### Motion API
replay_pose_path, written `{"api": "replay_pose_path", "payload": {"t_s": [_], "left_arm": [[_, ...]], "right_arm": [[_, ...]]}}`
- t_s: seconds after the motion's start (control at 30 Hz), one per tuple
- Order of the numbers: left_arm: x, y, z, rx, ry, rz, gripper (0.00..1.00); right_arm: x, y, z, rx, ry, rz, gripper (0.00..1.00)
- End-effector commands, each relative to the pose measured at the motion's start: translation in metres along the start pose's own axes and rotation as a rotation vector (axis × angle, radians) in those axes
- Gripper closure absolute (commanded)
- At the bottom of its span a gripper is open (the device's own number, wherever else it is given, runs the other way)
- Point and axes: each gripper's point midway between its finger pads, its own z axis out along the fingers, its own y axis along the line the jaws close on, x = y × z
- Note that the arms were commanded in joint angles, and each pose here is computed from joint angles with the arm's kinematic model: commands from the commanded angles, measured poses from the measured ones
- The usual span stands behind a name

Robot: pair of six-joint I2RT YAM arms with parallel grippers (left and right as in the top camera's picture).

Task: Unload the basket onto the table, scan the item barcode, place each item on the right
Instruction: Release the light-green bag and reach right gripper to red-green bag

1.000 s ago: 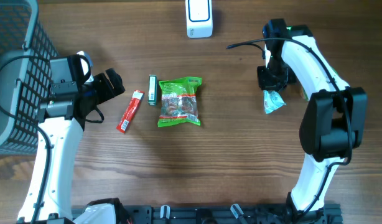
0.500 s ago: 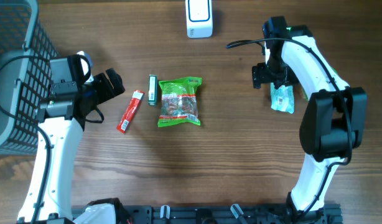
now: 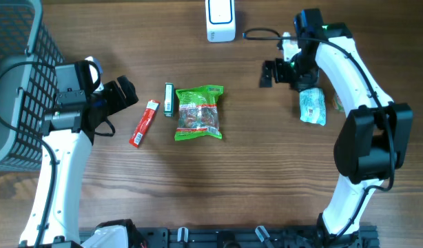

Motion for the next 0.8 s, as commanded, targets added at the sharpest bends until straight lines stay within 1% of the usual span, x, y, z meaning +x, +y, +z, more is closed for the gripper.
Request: {"api": "replay_pose_path", "payload": {"t_s": [0.0,0.07,0.2,0.4,0.5,0.57,0.67,0.73,0.77], "left_arm": [[-0.004,-0.004,-0.003,0.014,-0.012,0.005,0.0],[-0.005,-0.004,-0.003,0.013,-0.012,0.005,0.0],[-0.004,-0.004,-0.003,0.014,-0.012,0.005,0.0],[-0.004,-0.004,-0.003,0.014,-0.012,0.005,0.0],[-0.004,-0.004,-0.003,0.014,-0.012,0.005,0.0],[-0.004,-0.004,-0.003,0.014,-0.012,0.005,0.0],[-0.004,-0.004,-0.003,0.014,-0.012,0.005,0.0],[-0.004,-0.004,-0.003,0.014,-0.012,0.005,0.0],[-0.004,-0.004,-0.003,0.014,-0.012,0.005,0.0]], "right_arm": [[0.0,0.052,-0.004,-0.234,-0.017,-0.019,0.08],[0.001,0.057,0.005,-0.223,-0.017,-0.007,0.15],[0.007,0.078,0.027,-0.235,-0.014,-0.025,0.24],[0.024,0.116,0.073,-0.251,-0.025,-0.07,0.26],[0.033,0.131,0.096,-0.233,-0.05,-0.107,0.26],[0.037,0.138,0.105,-0.213,-0.065,-0.134,0.27],[0.042,0.138,0.115,-0.137,-0.087,-0.162,0.44],[0.042,0.133,0.118,-0.081,-0.1,-0.148,0.55],[0.042,0.13,0.119,-0.054,-0.105,-0.149,0.59]]}}
